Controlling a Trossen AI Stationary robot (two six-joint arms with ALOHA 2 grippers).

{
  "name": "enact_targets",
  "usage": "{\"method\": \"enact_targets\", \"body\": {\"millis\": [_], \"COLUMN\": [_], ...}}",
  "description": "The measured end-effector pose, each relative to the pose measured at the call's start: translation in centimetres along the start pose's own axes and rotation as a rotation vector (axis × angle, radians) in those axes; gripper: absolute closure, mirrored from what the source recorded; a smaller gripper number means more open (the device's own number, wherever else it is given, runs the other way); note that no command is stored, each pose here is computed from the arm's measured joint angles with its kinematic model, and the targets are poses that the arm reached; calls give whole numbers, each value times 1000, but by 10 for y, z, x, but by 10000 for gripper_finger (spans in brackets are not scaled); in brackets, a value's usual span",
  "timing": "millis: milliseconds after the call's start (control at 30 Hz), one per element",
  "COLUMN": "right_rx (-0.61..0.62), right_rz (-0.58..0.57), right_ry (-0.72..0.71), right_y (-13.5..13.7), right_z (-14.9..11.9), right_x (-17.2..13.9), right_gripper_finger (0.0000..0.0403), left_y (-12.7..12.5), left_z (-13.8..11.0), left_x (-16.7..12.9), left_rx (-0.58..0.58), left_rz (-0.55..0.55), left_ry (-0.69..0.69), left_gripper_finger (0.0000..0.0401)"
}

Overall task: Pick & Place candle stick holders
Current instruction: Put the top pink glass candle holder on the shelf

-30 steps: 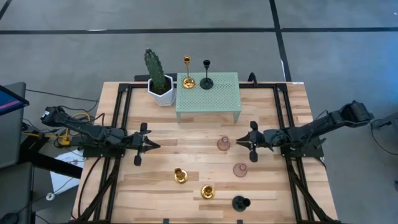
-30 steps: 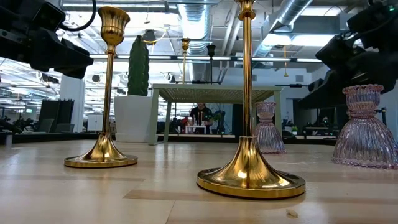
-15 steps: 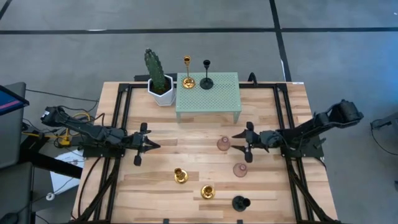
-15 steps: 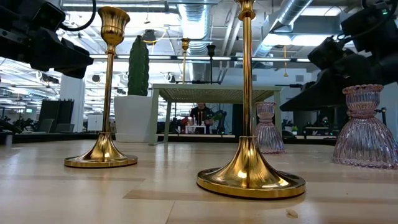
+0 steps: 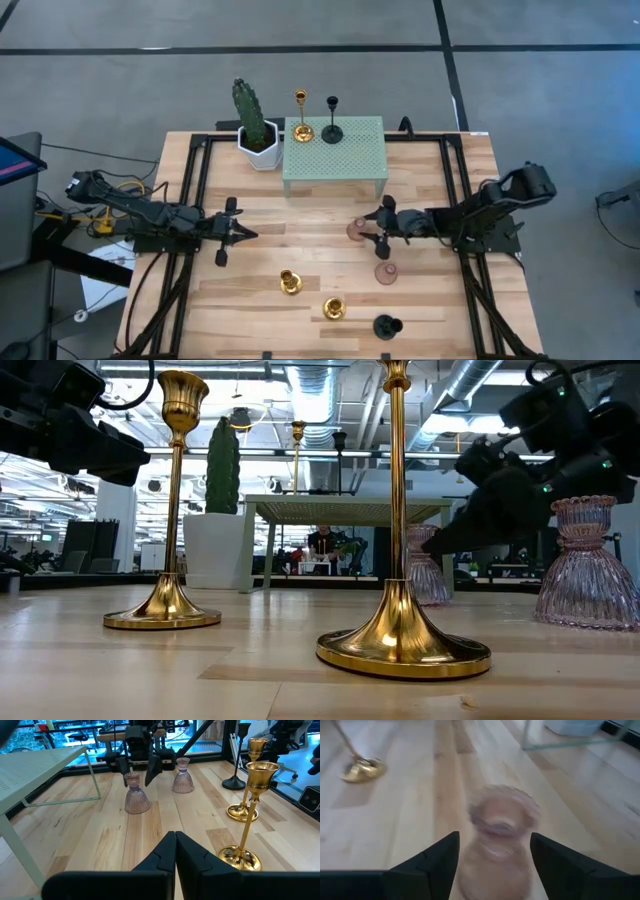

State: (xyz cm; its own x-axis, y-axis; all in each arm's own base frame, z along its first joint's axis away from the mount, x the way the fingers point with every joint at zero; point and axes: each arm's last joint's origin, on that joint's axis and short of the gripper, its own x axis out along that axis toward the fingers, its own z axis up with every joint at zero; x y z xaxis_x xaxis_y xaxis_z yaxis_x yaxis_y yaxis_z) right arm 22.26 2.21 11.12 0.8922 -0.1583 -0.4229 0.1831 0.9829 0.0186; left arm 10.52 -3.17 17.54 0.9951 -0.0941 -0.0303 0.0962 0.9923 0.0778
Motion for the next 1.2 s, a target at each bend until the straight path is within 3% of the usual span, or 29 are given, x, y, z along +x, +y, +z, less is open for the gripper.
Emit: {"method": "enact_targets", "body": {"millis": [433, 700, 1200], "right_rx": [-13, -11, 26], "right_rz": [16, 13, 32], "right_ry": [-26, -33, -159], "right_y": [4, 3, 4], "right_z": [10, 11, 26], "right_x": [9, 9, 6], "right_gripper_finger": [203, 286, 277], "left_y": [0, 0, 0], "left_z": [0, 0, 0], "left_x": [0, 0, 0], "left_rx": [0, 0, 0], "left_rz": [0, 0, 0], "left_ry": [0, 0, 0], "left_gripper_finger": [393, 393, 393]}}
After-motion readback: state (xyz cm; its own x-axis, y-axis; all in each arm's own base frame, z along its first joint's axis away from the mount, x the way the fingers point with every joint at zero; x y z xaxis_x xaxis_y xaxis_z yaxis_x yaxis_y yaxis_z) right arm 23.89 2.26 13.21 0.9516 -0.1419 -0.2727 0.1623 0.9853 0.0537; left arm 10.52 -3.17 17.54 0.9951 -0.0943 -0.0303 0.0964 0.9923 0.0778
